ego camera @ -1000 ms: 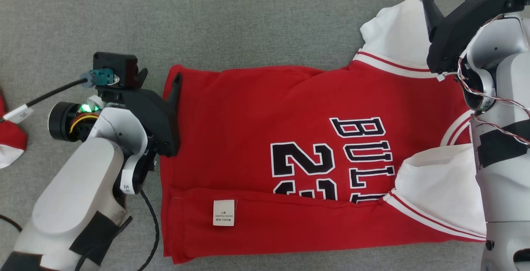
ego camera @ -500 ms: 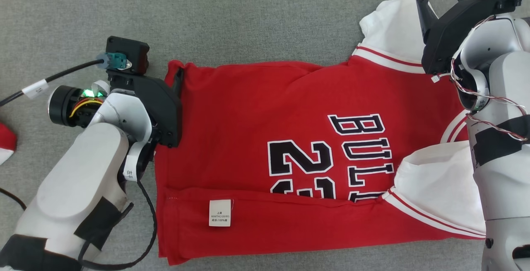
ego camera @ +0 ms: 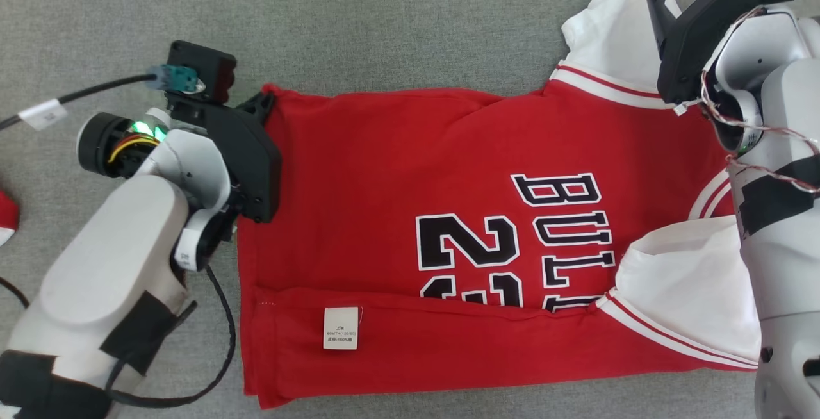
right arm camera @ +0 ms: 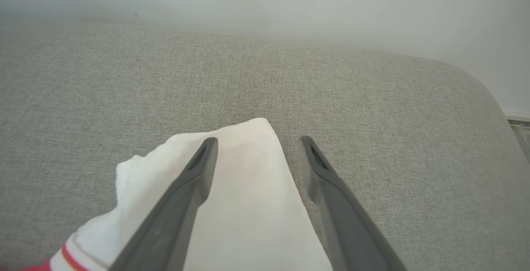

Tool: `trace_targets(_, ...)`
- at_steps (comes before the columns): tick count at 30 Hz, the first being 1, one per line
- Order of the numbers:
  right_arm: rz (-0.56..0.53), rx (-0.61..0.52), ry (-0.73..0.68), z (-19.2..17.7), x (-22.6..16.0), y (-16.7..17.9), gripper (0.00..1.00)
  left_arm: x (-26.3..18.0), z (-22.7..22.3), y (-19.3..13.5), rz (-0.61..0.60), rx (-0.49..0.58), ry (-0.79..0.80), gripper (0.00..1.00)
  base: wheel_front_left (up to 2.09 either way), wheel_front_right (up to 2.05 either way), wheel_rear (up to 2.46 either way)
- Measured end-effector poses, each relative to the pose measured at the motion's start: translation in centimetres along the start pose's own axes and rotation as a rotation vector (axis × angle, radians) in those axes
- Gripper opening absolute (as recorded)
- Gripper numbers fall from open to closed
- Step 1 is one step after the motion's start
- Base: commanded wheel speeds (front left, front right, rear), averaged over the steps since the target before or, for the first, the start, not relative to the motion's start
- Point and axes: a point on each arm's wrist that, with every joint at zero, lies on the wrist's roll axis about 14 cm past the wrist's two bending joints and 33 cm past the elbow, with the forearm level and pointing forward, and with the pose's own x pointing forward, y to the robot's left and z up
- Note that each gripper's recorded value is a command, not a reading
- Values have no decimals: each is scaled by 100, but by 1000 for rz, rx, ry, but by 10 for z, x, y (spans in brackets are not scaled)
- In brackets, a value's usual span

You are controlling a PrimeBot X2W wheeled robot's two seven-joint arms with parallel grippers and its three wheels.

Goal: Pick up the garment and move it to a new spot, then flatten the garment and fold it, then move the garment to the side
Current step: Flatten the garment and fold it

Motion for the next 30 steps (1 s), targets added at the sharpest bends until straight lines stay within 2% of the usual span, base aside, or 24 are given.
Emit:
trace_targets(6, -62, 26, 46, 3, 13, -24, 100, -7, 2, 9, -12, -18, -20, 0, 0, 0, 0)
trace_targets(9, -65, 16, 72, 0, 22, -21, 100, -7, 0, 11, -14, -22, -24, 0, 0, 0, 0)
trace_targets(14, -67, -36, 195, -32, 36, -15, 100, -7, -2, 15, -17, -42, -35, 0, 0, 0, 0)
trace_targets(22, -51, -46, 191, -36, 52, -7, 100, -4, -5, 19, -3, -49, -40, 0, 0, 0, 0)
trace_targets(23, -48, -48, 196, -37, 54, -4, 59, -3, -4, 19, -3, -49, -43, 0, 0, 0, 0)
trace_targets(25, -42, -58, 204, -37, 57, -1, 0, -2, -5, 20, -3, -51, -45, 0, 0, 0, 0)
trace_targets(30, -47, -63, 156, -27, 57, -4, 0, -2, 4, 23, 13, -59, -102, 0, 0, 0, 0)
